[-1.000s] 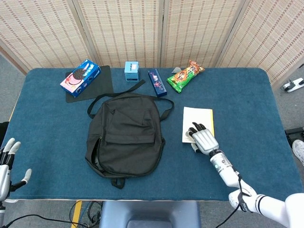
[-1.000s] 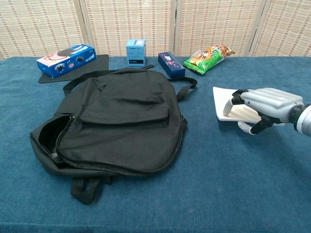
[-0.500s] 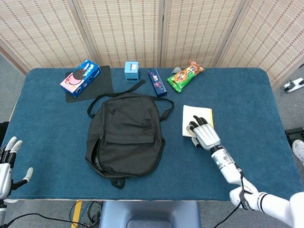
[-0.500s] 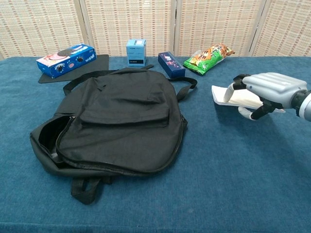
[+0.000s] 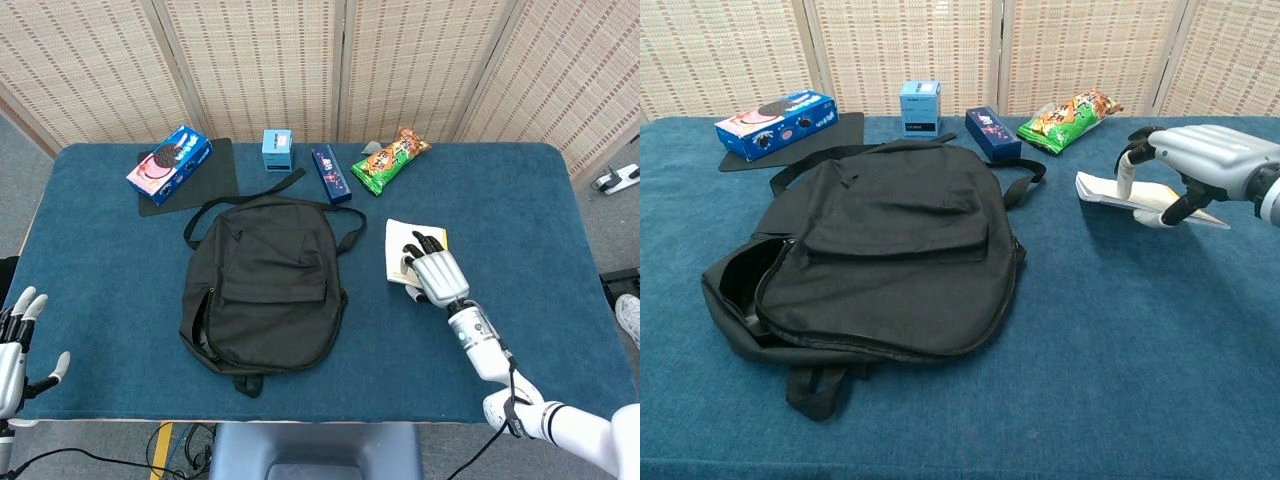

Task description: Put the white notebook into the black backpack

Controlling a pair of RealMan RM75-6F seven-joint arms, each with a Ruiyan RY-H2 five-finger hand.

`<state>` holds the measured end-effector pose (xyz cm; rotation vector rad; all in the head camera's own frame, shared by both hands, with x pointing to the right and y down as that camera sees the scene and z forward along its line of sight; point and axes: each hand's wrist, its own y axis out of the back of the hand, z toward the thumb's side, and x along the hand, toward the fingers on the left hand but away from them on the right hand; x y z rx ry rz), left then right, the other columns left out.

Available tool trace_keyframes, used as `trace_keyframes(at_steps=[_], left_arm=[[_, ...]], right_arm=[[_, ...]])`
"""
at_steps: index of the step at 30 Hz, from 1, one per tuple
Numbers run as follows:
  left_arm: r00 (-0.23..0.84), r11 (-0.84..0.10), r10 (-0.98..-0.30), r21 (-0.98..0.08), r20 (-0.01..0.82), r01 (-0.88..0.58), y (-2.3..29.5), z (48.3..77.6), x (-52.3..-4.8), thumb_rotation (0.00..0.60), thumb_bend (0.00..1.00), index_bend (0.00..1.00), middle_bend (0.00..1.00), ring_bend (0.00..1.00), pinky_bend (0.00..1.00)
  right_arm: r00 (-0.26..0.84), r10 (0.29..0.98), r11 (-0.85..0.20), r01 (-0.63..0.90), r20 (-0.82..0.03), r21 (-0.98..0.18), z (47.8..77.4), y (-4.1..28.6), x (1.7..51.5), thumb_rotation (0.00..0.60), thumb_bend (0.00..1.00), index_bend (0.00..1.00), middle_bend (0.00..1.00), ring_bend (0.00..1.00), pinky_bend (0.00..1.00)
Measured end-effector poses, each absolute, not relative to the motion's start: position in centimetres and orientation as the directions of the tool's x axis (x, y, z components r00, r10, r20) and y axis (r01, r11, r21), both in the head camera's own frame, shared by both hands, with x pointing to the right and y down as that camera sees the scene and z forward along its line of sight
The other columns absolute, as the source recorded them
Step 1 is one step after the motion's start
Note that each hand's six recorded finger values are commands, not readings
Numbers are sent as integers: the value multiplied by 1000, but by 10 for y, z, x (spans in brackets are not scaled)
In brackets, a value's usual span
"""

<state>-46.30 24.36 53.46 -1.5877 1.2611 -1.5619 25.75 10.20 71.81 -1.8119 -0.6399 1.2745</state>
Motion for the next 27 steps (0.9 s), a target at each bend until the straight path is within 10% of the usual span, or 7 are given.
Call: trace_keyframes(at_steps=[27], left_arm=[[-42,-402,-905,-885,423,-234,216,537,-453,600,361,36,0,0,0]], right_arm=[[413,818,-371,-154,-401,-916,662,79,279,600,457,618,364,108,114]])
